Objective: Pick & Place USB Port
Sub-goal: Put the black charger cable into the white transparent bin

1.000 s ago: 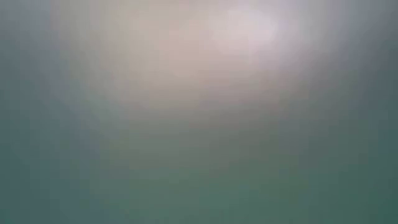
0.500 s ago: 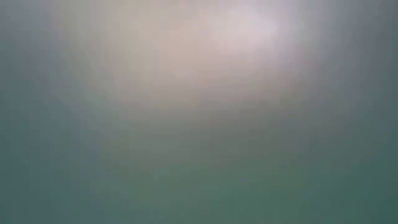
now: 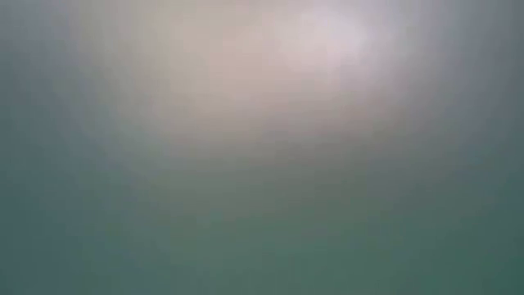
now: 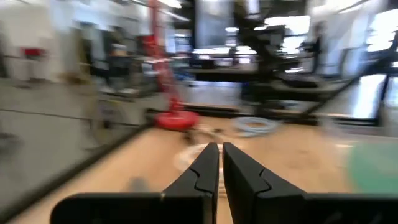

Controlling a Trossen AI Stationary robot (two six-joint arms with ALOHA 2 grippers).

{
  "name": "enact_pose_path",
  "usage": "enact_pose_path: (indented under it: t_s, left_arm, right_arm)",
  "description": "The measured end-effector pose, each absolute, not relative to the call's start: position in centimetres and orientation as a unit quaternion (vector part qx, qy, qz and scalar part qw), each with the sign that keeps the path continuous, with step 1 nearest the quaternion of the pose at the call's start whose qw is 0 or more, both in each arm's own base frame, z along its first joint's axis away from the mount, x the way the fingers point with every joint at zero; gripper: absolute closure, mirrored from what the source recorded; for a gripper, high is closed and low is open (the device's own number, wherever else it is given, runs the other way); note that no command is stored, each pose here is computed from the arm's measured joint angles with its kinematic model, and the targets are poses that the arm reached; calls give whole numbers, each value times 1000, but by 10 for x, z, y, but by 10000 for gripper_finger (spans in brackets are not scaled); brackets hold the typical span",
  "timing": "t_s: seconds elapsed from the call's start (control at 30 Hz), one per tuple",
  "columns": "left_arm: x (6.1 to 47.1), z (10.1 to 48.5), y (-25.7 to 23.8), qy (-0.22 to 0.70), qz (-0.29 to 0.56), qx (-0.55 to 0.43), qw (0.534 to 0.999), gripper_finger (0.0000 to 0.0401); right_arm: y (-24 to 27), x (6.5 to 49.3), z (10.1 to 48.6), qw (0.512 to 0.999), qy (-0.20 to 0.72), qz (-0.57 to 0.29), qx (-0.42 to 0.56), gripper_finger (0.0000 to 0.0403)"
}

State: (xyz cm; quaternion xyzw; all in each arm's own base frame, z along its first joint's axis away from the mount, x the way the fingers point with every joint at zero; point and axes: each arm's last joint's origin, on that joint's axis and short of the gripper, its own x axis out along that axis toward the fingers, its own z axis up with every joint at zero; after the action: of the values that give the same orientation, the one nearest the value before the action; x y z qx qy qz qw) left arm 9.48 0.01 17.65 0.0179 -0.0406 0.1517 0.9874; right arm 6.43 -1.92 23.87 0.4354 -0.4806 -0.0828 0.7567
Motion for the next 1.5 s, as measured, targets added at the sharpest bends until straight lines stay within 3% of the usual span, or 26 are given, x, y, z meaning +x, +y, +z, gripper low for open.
enact_pose_path:
  t_s: [0.2, 0.33, 0.43, 0.6, 0.7, 0.87, 1.0, 1.1, 1.27, 1.5]
  left_arm:
    - [84, 204, 10, -145, 313, 67, 936, 377]
    - [68, 225, 17, -233, 406, 37, 883, 377]
    - [52, 238, 19, -362, 399, -95, 837, 377]
    - [39, 243, 23, -482, 361, -311, 735, 377]
    - [41, 244, 22, -496, 315, -345, 732, 377]
    - [54, 252, 20, -427, 288, -362, 777, 377]
    - [63, 276, 18, -319, 259, -355, 840, 377]
    - [66, 306, 17, -246, 258, -312, 881, 377]
    - [76, 354, 16, -103, 258, -190, 942, 377]
    - [99, 369, 22, 84, 307, -198, 927, 377]
  right_arm:
    - [-20, 65, 238, 772, -474, -114, 408, 403]
    - [-21, 66, 236, 788, -465, -162, 371, 403]
    - [-22, 65, 236, 779, -467, -186, 375, 403]
    - [-24, 64, 235, 767, -470, -219, 377, 403]
    - [-24, 66, 233, 771, -459, -233, 374, 403]
    - [-23, 75, 225, 801, -408, -218, 381, 392]
    - [-22, 85, 219, 833, -357, -206, 371, 370]
    - [-22, 93, 219, 861, -309, -221, 337, 343]
    - [-21, 100, 258, 893, -267, -213, 291, 283]
    - [-19, 120, 287, 938, -59, -206, 274, 228]
